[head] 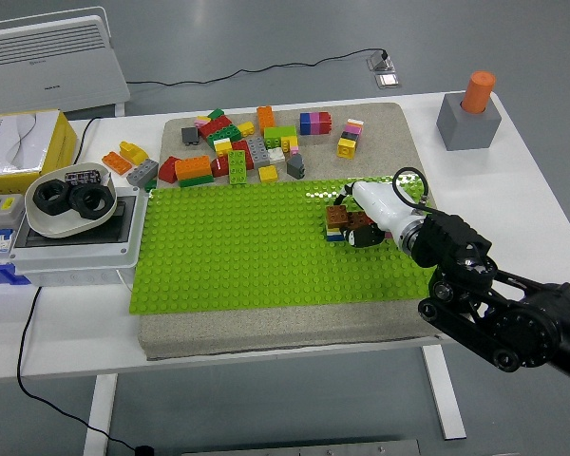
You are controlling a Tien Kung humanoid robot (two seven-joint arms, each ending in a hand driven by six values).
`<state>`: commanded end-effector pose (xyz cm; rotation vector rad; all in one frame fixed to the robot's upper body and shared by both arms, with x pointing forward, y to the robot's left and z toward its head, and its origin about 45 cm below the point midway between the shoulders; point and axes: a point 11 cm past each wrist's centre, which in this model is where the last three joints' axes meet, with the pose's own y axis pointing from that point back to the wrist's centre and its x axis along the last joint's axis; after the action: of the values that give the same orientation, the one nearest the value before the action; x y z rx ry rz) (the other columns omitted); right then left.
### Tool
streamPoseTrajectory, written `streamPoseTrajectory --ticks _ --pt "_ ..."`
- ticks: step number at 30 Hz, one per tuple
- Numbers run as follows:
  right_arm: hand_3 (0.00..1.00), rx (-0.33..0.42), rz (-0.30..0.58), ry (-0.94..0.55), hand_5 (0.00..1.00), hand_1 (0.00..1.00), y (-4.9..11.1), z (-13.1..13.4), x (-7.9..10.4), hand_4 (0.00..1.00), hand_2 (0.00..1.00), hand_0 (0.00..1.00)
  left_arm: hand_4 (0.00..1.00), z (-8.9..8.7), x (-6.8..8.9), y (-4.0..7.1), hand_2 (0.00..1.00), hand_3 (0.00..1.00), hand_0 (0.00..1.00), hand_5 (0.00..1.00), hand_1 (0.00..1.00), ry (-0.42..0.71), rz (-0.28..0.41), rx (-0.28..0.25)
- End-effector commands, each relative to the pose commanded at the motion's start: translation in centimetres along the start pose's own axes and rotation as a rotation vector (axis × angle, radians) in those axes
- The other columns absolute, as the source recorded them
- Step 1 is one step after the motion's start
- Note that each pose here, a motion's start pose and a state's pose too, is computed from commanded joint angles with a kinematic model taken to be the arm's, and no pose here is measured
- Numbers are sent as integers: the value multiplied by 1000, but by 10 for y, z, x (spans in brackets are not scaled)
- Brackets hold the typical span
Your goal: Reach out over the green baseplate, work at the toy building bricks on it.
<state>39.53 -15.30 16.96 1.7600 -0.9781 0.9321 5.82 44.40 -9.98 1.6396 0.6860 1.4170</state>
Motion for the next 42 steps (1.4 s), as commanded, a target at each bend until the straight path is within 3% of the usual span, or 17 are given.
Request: streamPoseTrajectory --ticks 14,15,26,27,32,33,38,39,42 --pt "722 6 -4 -12 105 816 1 -1 0 691 859 812 530 -1 -1 0 631 520 755 326 703 -4 -3 1" --pt "799 7 -3 -14 106 817 1 -1 1 709 860 812 529 -1 -1 0 628 520 755 329 703 -4 -3 1" --pt "819 19 11 -28 143 819 2 -3 6 771 865 812 529 0 0 0 626 520 755 328 702 -4 -2 0" --pt "814 22 13 -27 272 822 2 -4 7 896 865 817 528 0 0 0 623 521 756 329 703 -4 -2 0" --pt "814 55 52 -6 272 822 8 -11 16 896 865 817 528 0 0 0 623 521 756 329 703 -4 -1 -2" --pt "760 64 66 3 328 821 10 -13 18 902 868 816 527 0 -1 0 623 521 755 330 703 -4 -1 -3" --pt "760 118 149 85 328 821 26 -23 28 902 868 816 527 -1 -2 0 623 521 755 330 703 2 -2 -3" --pt "637 126 157 99 491 822 28 -25 29 903 878 825 526 -1 -2 0 623 521 756 329 703 3 -2 -3" --pt "637 149 178 147 491 822 35 -29 27 903 878 825 526 -1 -3 0 623 521 756 329 703 3 -2 -4"
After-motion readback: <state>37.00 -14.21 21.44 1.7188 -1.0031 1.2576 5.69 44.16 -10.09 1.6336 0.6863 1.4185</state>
